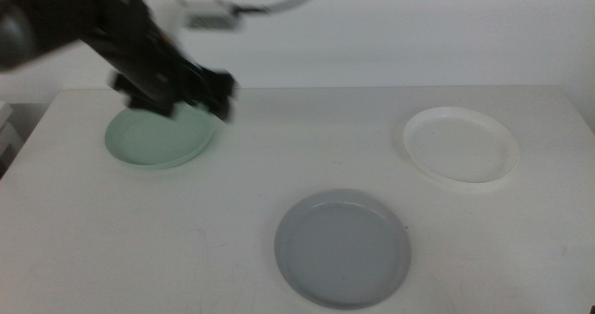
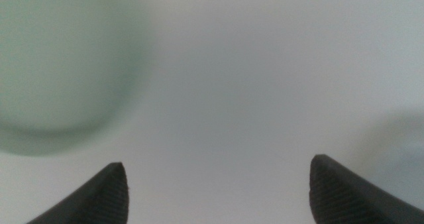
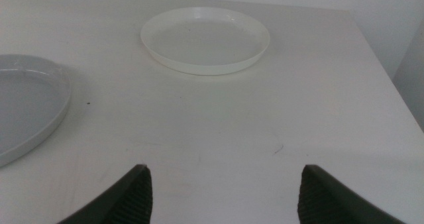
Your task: Stack the three bowls on top of each other.
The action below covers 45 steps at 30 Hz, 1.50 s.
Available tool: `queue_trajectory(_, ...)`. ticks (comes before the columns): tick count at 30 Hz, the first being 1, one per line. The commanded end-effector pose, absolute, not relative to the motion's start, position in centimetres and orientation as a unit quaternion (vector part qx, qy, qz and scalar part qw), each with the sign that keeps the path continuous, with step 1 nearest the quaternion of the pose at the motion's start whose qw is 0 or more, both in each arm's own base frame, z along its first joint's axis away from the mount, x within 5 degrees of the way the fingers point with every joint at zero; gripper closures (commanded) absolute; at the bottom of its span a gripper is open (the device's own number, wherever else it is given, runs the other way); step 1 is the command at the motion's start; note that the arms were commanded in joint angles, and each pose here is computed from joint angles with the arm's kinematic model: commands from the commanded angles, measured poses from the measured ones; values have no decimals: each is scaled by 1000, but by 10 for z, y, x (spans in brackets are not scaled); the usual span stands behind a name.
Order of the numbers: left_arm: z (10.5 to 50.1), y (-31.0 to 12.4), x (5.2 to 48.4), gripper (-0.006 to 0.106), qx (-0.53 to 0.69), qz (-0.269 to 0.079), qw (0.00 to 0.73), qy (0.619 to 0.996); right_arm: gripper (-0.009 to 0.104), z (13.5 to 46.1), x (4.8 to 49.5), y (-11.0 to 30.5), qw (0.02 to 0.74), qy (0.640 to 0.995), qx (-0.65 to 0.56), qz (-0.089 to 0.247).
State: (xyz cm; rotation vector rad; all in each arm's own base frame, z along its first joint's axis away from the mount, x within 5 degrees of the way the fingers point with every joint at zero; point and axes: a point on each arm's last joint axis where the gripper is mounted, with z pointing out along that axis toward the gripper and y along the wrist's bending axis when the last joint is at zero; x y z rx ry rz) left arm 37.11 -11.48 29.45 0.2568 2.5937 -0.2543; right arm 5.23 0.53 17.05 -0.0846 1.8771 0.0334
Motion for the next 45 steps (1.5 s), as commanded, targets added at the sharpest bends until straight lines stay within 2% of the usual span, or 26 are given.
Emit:
queue_trajectory(1,335,-88,375,-5,58,-79,326,940,39,179,52,4,627,778,-37,2)
queue_trajectory(5,333,-42,390,-5,2,-54,336,940,39,179,52,4,627,778,-37,2)
queue_trajectory(12,304,27,418,-5,-27,-17,321,946,39,179,52,4,627,778,-37,2)
queue_trajectory(15,288,47,439,-5,-31,-32,315,948,39,179,52,4,627,778,-37,2)
queue_trajectory(20,254,62,465,-5,-52,-78,274,957,39,179,52,4,627,778,-37,2)
queue_trajectory(31,191,62,481,-3,-60,-102,191,974,39,179,52,4,627,778,-37,2)
queue_trajectory(33,185,62,482,5,-63,-105,183,976,39,179,52,4,627,778,-37,2)
queue_trajectory(35,181,61,482,24,-67,-110,175,976,39,179,52,4,627,778,-37,2)
queue_trajectory(41,182,60,481,101,-81,-121,169,975,39,179,52,4,627,778,-37,2)
queue_trajectory(45,200,64,477,100,-85,-126,182,972,39,179,52,4,627,778,-37,2)
